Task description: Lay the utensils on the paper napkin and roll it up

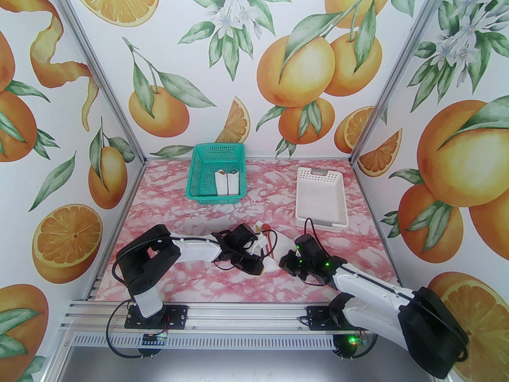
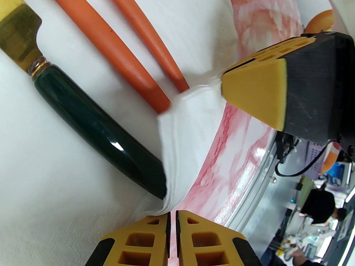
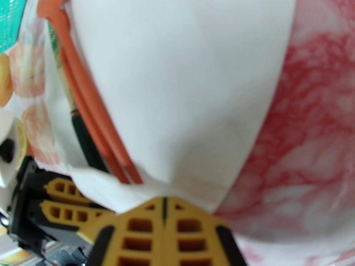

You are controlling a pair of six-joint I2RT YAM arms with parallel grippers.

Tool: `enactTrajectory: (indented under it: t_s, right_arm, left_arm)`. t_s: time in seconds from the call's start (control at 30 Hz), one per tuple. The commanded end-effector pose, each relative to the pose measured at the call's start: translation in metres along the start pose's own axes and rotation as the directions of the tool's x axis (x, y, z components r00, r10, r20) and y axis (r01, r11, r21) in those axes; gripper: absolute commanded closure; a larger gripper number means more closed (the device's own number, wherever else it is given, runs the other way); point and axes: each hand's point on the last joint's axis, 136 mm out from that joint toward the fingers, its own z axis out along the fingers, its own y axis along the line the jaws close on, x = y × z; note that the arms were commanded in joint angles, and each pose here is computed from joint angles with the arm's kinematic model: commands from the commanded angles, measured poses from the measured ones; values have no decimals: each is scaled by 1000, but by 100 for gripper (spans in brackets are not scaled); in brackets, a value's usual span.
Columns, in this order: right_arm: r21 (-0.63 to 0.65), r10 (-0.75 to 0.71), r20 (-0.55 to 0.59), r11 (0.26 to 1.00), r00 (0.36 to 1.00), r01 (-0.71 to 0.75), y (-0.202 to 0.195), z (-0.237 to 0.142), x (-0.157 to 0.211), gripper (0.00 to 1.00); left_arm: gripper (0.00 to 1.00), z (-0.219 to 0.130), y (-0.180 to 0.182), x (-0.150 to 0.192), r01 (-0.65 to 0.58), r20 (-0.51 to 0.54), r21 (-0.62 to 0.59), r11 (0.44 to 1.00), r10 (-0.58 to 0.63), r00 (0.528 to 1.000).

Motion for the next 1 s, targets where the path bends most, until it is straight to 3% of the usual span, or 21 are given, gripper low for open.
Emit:
enactTrajectory:
  t_s: [0.0,0.47,0.97]
  right_arm:
    - [-41,-35,1,999,999,35,16,-6,0,100]
    - [-87,-118,-57,990,991,113,44,10,19,100]
    - [-13,-114,-75,993,991,113,27,18,23,100]
  left_arm:
    - [86,5,9,10,9,-29,-24,1000,-10,1000]
    - [86,4,8,7,8,-26,-25,1000,-9,1000]
    - [86,4,11,9,13,-35,-39,999,-14,999]
